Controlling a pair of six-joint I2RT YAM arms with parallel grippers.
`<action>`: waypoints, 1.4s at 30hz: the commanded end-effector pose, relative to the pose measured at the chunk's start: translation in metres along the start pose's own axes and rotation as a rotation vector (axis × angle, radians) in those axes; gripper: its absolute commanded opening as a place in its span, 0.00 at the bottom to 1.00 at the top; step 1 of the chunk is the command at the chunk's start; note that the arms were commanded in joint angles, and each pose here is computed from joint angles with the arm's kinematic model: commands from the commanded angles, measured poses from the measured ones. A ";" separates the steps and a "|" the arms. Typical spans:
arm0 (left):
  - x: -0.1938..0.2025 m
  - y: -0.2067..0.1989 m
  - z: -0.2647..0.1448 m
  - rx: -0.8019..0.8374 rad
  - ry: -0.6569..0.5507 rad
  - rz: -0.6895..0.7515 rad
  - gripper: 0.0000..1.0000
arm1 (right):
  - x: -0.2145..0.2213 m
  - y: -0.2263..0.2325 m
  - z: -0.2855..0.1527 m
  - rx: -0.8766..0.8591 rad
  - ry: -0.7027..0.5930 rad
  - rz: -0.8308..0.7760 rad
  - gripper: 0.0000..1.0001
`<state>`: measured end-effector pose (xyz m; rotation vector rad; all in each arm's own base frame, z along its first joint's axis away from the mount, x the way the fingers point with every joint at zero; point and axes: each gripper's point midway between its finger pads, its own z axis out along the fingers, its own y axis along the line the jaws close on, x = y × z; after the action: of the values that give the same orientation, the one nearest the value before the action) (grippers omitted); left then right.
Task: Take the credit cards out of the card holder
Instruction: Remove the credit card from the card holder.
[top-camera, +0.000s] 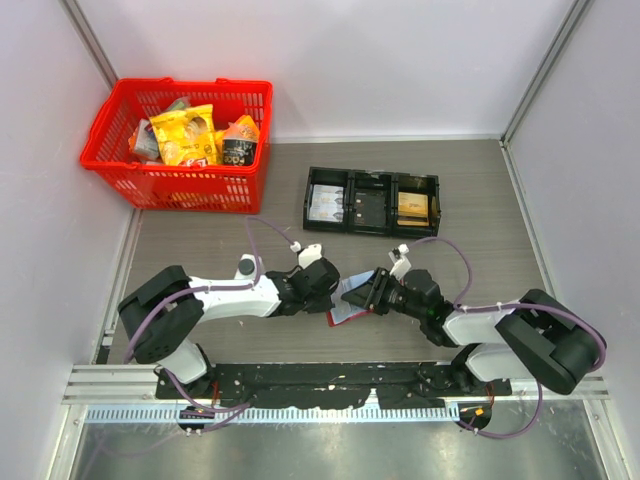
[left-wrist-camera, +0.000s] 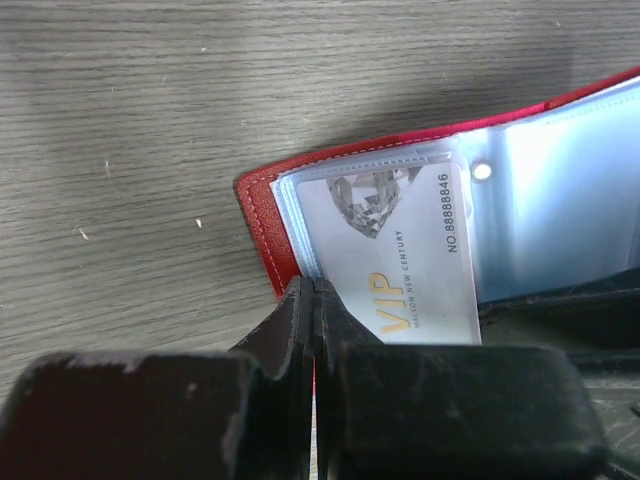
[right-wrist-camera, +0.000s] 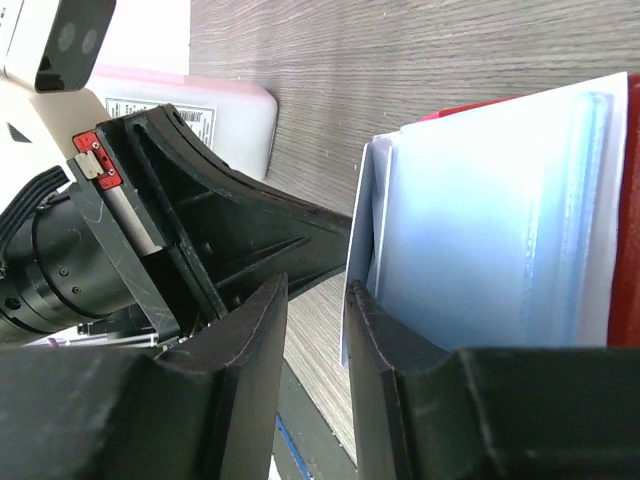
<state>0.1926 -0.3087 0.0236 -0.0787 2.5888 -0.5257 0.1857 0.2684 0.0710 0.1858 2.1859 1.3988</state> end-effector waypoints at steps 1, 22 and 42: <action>0.024 0.006 0.000 -0.010 0.082 0.019 0.00 | -0.020 0.024 0.006 -0.081 -0.076 -0.018 0.35; 0.032 0.029 0.006 -0.149 0.129 0.150 0.00 | -0.003 0.019 0.035 -0.080 0.091 0.007 0.36; 0.031 0.046 0.003 -0.254 0.140 0.204 0.00 | -0.030 -0.004 -0.005 -0.057 0.013 0.041 0.31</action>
<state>0.1915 -0.3089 0.0212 0.0642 2.6399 -0.3446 0.2047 0.2582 0.0681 0.2531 2.2362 1.4755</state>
